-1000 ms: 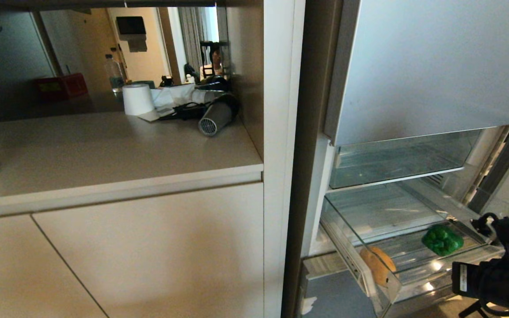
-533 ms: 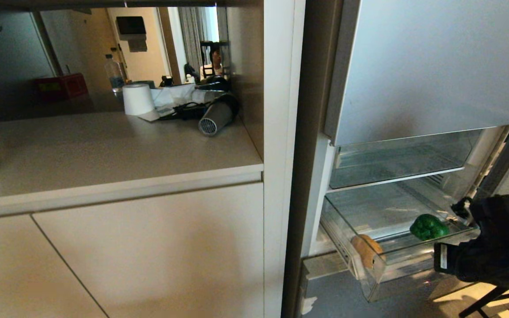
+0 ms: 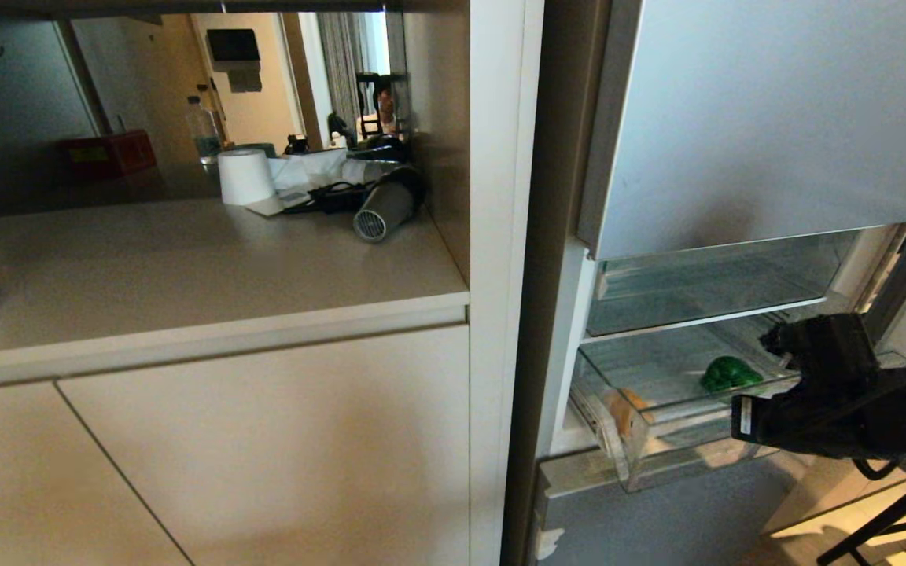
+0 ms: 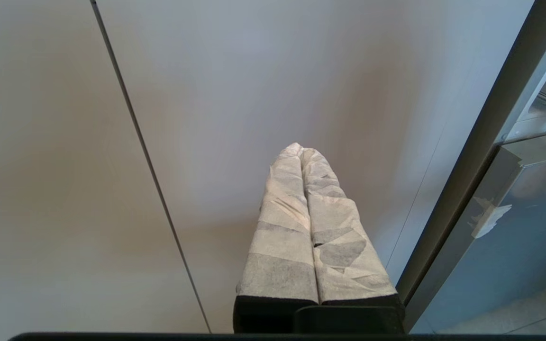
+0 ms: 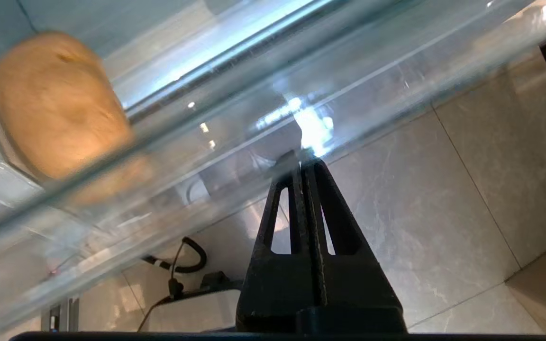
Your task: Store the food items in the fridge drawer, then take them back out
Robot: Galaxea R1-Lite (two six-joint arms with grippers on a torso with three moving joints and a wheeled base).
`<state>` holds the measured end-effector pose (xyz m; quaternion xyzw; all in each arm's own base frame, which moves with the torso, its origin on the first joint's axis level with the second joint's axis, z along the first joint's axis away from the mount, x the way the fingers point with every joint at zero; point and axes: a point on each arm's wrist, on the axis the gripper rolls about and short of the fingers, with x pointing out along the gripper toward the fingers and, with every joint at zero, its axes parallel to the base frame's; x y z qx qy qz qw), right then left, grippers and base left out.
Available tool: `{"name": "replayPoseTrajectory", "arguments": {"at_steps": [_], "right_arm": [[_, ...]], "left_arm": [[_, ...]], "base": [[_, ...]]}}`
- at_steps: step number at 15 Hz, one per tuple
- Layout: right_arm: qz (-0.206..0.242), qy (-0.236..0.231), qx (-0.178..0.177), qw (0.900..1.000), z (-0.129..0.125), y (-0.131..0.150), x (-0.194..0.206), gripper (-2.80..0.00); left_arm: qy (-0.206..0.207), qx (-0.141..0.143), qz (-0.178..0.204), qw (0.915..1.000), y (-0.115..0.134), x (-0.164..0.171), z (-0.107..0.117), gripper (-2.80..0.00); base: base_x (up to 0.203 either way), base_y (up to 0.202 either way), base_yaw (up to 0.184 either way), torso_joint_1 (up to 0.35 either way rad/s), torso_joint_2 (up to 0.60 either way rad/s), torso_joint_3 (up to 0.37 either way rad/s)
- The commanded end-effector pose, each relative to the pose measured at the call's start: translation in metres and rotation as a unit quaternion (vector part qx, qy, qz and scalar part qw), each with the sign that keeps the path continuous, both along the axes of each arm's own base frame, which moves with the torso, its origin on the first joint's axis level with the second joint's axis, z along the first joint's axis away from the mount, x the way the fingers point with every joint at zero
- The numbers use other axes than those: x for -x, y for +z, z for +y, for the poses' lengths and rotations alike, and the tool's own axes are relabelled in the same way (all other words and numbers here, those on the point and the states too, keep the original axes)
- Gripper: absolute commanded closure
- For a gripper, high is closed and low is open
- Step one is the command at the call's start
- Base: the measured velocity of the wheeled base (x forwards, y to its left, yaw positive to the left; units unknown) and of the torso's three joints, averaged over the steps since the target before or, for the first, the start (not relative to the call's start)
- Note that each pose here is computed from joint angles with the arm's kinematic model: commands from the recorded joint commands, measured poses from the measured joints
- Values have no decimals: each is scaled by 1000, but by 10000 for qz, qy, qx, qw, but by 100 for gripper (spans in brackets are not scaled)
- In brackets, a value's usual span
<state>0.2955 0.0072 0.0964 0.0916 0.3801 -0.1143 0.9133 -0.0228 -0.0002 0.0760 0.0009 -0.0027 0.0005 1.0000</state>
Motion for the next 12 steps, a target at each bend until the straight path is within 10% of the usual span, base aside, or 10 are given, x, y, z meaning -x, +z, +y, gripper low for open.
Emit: {"name": "replayPoseTrajectory", "arguments": {"at_steps": [1,12], "right_arm": [[81,-9,0,10000,1,-9,-16,0],[-396,35,3,9992,3,-18,-82,0]], "left_arm": [[2,1,12,10000,-1,0,0,0],[2,1,12,10000,-1,0,0,0]], "base": [[0,0,0,0,0,0],[0,0,0,0,0,0]]}}
